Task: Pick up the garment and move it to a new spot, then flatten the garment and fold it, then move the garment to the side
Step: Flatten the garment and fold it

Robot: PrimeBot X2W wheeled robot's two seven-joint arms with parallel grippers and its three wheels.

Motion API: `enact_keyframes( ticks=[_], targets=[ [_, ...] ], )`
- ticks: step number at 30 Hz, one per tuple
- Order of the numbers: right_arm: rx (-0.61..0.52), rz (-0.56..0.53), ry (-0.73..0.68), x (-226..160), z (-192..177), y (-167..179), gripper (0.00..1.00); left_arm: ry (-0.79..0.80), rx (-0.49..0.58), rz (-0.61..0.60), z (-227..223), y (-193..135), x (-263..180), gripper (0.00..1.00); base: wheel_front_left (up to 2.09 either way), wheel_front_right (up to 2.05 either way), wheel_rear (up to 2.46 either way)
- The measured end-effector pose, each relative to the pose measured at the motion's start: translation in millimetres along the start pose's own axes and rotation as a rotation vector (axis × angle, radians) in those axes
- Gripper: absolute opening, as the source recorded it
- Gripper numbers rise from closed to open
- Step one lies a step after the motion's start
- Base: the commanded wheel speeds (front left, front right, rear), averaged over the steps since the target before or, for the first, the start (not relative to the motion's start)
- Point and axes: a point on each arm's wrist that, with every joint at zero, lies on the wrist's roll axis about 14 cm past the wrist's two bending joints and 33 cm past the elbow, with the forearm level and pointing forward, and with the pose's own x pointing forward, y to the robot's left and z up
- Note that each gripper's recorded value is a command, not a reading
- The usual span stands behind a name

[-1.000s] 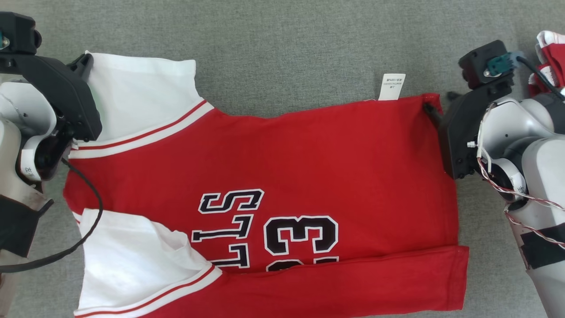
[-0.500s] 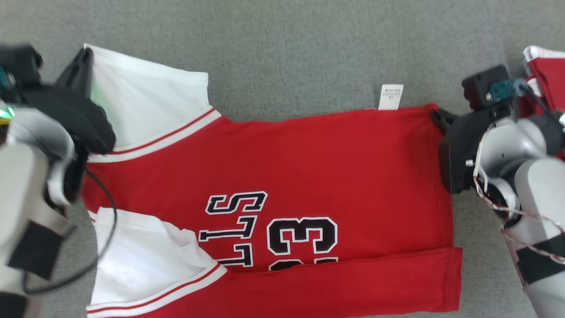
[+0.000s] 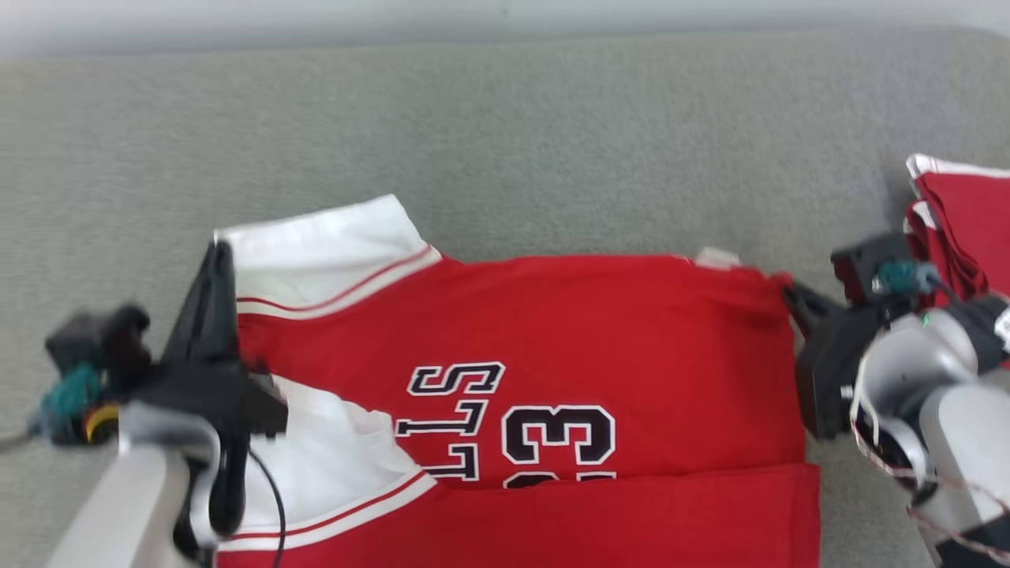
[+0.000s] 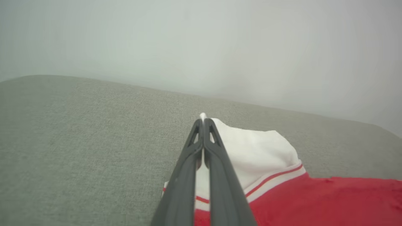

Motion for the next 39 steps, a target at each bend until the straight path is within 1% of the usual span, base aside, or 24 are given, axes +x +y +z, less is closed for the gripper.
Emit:
enact_keyframes(
  ticks=[6,11,14,18,24,27,32,39],
  targets=[
    [-0.028,0.025,0.03,-12.2,-15.8,8.1,0.0,-0.01,-0.063,0.055,-1.9,7.3,-46.5,0.0,0.0,0.0,0.0],
    [-0.036,0.037,0.056,-20.7,-24.4,10.9,0.0,-0.024,-0.148,0.107,-0.1,15.7,-76.3,0.0,0.0,0.0,0.0],
    [-0.039,0.045,0.064,-26.0,-26.3,13.6,0.0,-0.027,-0.191,0.118,-0.4,15.8,-90.8,0.0,0.0,0.0,0.0],
    [-0.044,0.048,0.088,-32.7,-31.2,13.1,0.0,0.008,-0.229,0.126,-9.0,14.5,-107.6,0.0,0.0,0.0,0.0],
    [-0.038,0.052,0.109,-39.3,-36.6,12.5,0.0,0.036,-0.336,0.152,-20.9,12.0,-129.2,0.0,0.0,0.0,0.0],
    [-0.037,0.065,0.128,-41.8,-42.0,16.3,0.0,0.05,-0.357,0.167,-25.9,13.1,-136.8,0.0,0.0,0.0,0.0],
    [-0.04,0.087,0.161,-46.4,-50.9,22.2,0.0,0.118,-0.391,0.193,-43.3,15.0,-150.1,0.0,0.0,0.0,0.0],
    [-0.055,0.094,0.186,-47.6,-56.3,23.4,0.0,0.177,-0.411,0.224,-59.9,19.7,-160.1,0.0,0.0,0.0,0.0]
  ],
)
